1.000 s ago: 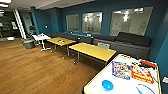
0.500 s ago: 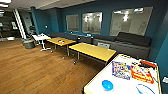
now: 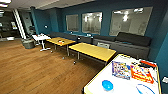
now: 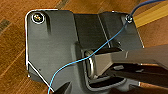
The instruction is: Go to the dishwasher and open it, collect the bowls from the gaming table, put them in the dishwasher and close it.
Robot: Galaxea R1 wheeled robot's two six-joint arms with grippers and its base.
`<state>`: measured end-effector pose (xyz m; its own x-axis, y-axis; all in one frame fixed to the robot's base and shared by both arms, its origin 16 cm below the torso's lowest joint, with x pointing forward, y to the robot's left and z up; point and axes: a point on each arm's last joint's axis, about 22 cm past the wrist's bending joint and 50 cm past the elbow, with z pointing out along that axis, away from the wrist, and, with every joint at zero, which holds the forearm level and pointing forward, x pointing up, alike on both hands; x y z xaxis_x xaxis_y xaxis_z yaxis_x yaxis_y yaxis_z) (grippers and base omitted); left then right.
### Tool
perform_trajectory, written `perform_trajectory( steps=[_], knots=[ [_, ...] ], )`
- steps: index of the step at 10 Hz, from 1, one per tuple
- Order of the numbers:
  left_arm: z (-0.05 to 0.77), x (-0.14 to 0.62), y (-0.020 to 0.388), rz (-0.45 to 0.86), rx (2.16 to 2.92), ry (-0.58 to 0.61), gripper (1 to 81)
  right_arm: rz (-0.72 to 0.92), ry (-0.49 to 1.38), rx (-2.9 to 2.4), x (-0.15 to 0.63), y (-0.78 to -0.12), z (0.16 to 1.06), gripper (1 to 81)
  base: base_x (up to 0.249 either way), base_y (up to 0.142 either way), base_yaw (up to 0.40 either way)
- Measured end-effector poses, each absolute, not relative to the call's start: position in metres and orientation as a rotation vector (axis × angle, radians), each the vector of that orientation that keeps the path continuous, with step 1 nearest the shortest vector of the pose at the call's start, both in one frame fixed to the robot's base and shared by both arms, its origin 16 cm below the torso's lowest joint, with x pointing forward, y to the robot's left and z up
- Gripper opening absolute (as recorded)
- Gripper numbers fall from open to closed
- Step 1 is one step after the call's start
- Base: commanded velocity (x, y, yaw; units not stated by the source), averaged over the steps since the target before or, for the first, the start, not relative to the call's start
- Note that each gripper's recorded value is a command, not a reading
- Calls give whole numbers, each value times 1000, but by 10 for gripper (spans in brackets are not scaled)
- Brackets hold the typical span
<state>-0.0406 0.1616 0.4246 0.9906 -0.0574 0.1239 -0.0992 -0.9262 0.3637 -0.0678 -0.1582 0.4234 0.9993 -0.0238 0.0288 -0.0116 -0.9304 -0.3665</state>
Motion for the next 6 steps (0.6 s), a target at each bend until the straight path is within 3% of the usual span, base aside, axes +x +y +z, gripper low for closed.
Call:
perform_trajectory(
  steps=[6],
  knots=[
    [425, -36, 165, 166, 2757, -127, 811, -41, 27, -2767, -71, -159, 423, 811, 0, 0, -385]
  ],
)
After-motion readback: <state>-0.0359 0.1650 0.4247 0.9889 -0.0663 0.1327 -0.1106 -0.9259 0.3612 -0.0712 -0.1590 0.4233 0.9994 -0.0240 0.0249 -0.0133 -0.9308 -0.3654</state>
